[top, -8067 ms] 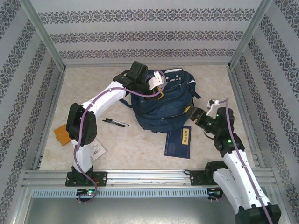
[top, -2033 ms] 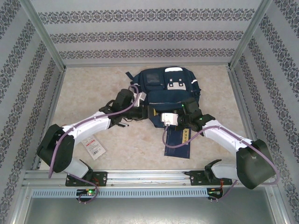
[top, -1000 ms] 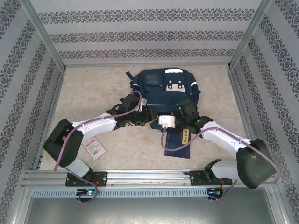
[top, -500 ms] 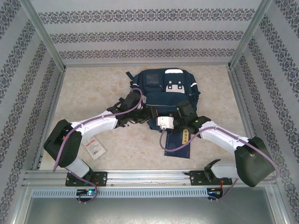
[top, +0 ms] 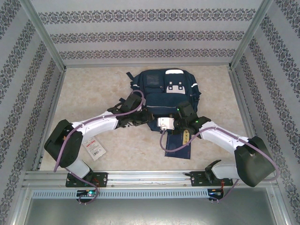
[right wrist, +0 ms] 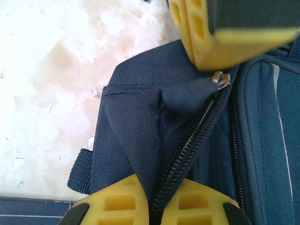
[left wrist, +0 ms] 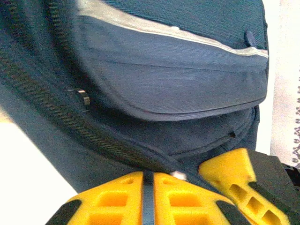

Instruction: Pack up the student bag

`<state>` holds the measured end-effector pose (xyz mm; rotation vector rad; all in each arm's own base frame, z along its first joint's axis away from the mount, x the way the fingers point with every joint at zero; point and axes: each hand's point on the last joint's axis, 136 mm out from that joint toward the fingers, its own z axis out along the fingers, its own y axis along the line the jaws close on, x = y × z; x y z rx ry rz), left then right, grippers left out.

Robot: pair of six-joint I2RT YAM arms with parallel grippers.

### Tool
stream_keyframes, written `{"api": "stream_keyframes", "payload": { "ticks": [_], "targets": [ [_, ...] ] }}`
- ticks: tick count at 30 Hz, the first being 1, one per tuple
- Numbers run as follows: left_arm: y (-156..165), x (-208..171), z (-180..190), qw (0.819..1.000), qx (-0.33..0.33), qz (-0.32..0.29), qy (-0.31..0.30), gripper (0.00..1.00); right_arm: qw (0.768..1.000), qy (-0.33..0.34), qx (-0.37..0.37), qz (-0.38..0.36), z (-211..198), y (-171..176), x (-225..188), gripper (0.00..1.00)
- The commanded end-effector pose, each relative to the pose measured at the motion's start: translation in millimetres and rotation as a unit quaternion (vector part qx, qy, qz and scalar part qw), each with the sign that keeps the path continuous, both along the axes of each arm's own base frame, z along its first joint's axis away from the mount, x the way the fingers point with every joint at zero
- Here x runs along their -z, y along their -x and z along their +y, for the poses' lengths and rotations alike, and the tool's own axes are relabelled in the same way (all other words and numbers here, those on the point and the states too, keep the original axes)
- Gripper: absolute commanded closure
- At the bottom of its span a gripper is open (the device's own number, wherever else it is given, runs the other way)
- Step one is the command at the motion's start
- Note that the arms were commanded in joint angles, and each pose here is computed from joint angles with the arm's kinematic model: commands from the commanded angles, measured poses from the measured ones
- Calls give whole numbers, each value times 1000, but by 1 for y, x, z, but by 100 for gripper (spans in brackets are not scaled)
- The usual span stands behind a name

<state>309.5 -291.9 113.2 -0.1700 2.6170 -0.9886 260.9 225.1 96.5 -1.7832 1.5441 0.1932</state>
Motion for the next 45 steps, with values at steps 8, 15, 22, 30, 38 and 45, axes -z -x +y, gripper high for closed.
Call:
{"api": "stream_keyframes", "payload": {
  "ticks": [8, 15, 22, 30, 38, 45],
  "targets": [
    [21, -14, 27, 999, 25, 13, 18, 60, 999, -40, -26, -6, 16, 1, -18, 100],
    [26, -51, -10, 996, 33, 2, 86, 54, 997, -62, -41, 10, 24, 6, -22, 98],
    [22, -16, 6, 1000, -7, 24, 4, 53, 992, -112, -42, 45, 26, 11, -33, 59],
    [33, 2, 20, 999, -30, 40, -15, 53, 988, -131, -45, 74, 27, 18, -35, 52],
    [46, 11, -11, 998, 8, 47, -36, 52, 993, -110, -15, 41, 26, 0, -27, 54],
    [47, 35, -7, 994, -23, 61, -90, 52, 993, -111, -10, 30, 23, -1, -27, 54]
  ]
}}
